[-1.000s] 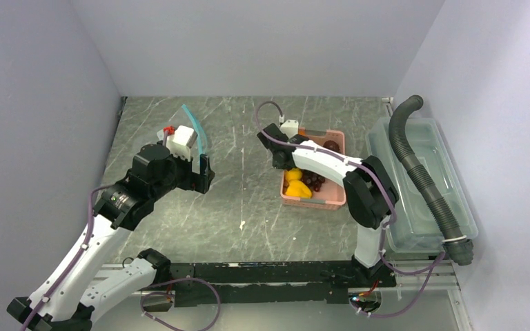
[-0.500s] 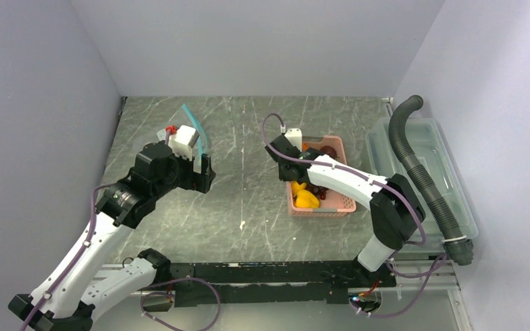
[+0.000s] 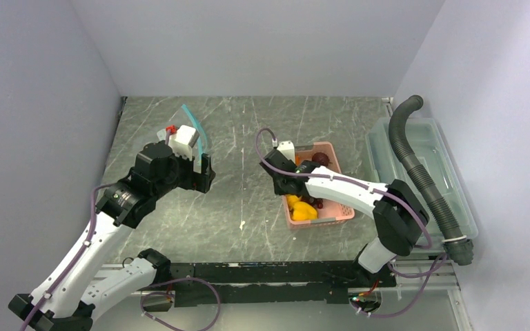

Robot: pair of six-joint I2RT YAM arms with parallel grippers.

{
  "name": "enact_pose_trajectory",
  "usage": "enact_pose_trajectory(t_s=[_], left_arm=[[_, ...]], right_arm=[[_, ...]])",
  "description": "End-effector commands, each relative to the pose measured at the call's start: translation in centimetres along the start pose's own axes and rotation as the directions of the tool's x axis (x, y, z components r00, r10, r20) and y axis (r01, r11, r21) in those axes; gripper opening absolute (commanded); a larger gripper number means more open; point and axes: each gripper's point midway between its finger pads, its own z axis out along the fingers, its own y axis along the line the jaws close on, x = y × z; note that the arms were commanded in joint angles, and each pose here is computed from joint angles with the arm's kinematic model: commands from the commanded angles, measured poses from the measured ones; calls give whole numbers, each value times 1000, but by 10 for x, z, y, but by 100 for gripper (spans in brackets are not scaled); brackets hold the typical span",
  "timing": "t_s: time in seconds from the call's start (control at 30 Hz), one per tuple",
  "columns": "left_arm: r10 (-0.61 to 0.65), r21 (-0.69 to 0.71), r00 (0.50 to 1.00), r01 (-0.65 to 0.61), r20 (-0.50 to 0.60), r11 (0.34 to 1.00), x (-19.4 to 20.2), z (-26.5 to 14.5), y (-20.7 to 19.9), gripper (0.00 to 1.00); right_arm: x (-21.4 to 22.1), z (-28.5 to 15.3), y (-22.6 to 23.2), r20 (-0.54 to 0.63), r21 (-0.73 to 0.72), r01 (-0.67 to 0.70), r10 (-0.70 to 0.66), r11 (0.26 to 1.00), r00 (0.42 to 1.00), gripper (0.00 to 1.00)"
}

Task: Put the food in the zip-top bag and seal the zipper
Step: Adjust the bin at the center of the board.

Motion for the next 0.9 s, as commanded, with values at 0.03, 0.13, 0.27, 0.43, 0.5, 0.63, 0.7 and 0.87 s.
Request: enact_pose_trajectory(t_s=[0.03,0.13,0.27,0.43,0.5,0.63,0.7,0.87], left_arm=[[-15,3,1000,15,24,1000,-9,-4,-2,99],[-14,6,1000,14,28,1000,-9,-4,-2,99],[-16,8,999,16,27,1000,-10,-5,-3,99],[-16,9,999,15,28,1000,-10,-5,-3,99],[-15,9,1000,15,26,1000,-9,-5,-3,99],[-15,6,1000,15,18,1000,-8,-4,-2,99],[-14,6,1000,14,19,1000,-9,-3,-2,99],[-15,-1,1000,15,6,1000,-6,0,-1,99]], right_arm=[[-6,-6,8,34,5,-78,78,997,996,0],[-5,-6,14,37,-6,-87,87,996,995,0],[-5,-2,18,31,4,-87,87,996,996,0],[-5,1,20,30,16,-90,89,996,996,11],[-6,1,20,33,21,-88,87,996,996,17],[-11,-3,20,47,25,-91,90,996,995,32],[-15,-6,19,57,28,-93,91,995,994,41],[-28,-18,16,91,26,-103,100,994,991,51]])
